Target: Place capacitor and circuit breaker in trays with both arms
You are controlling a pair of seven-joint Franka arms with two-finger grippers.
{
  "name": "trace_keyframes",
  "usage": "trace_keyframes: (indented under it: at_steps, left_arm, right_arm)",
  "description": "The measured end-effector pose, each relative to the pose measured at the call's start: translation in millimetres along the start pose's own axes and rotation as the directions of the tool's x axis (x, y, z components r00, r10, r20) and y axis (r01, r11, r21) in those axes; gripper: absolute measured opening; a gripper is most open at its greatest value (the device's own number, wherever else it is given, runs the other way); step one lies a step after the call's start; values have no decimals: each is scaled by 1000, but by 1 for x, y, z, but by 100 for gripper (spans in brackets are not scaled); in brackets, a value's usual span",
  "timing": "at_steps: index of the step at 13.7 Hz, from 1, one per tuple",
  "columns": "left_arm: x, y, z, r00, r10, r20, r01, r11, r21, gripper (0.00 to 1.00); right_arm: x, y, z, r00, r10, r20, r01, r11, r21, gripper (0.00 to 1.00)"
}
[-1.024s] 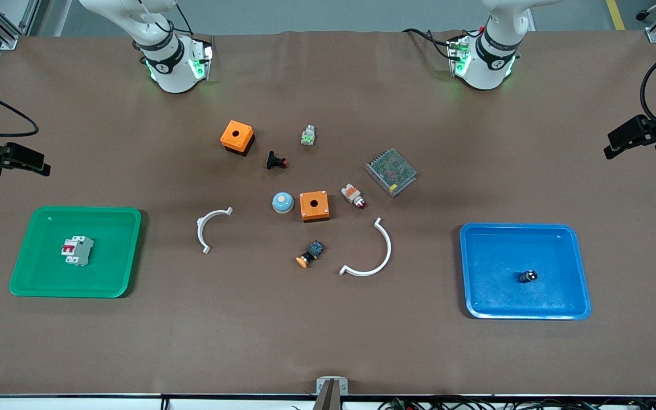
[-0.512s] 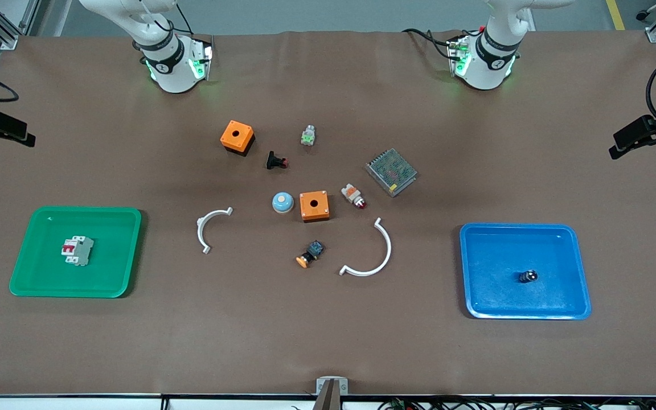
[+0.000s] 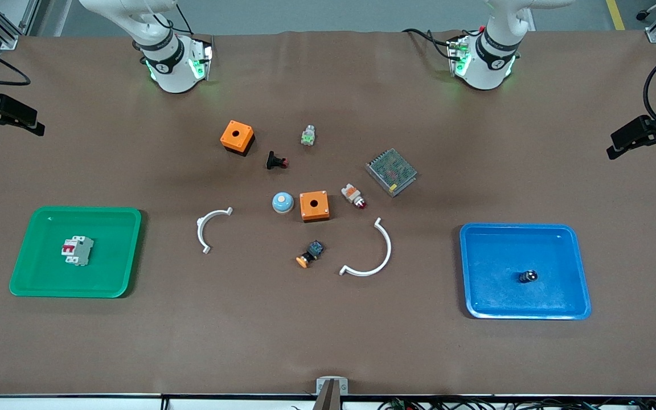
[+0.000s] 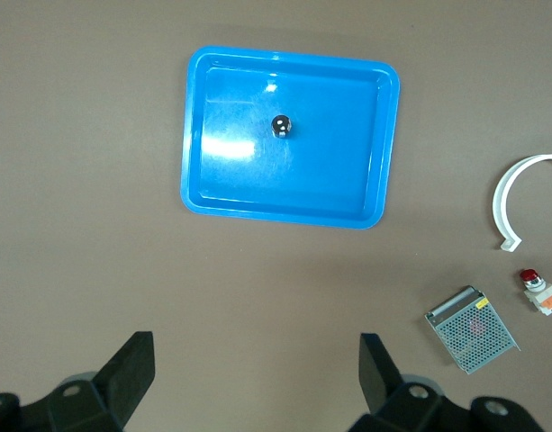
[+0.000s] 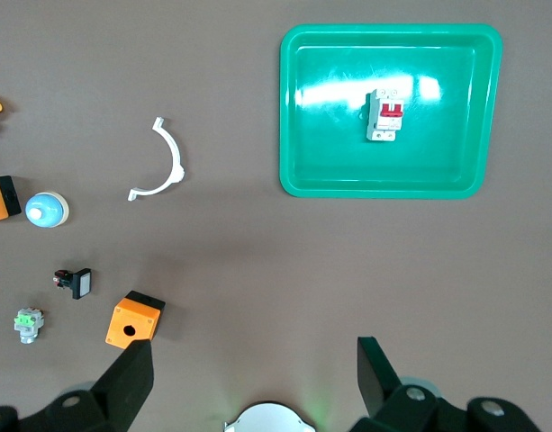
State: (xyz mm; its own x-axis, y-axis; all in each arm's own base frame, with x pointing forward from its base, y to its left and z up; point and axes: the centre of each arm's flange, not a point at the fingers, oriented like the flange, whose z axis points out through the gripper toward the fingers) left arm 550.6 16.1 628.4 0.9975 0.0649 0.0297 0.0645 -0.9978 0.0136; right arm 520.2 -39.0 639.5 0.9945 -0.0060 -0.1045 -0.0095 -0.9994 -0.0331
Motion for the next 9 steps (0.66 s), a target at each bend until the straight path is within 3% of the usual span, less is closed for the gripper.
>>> trace_keyframes:
  at_steps: [9]
  left_arm:
    - [8, 4, 15, 1000, 6, 27, -7, 1000, 3, 100]
  right_arm:
    - [-2, 5, -2, 1000, 8, -6, -8, 1000, 1, 100]
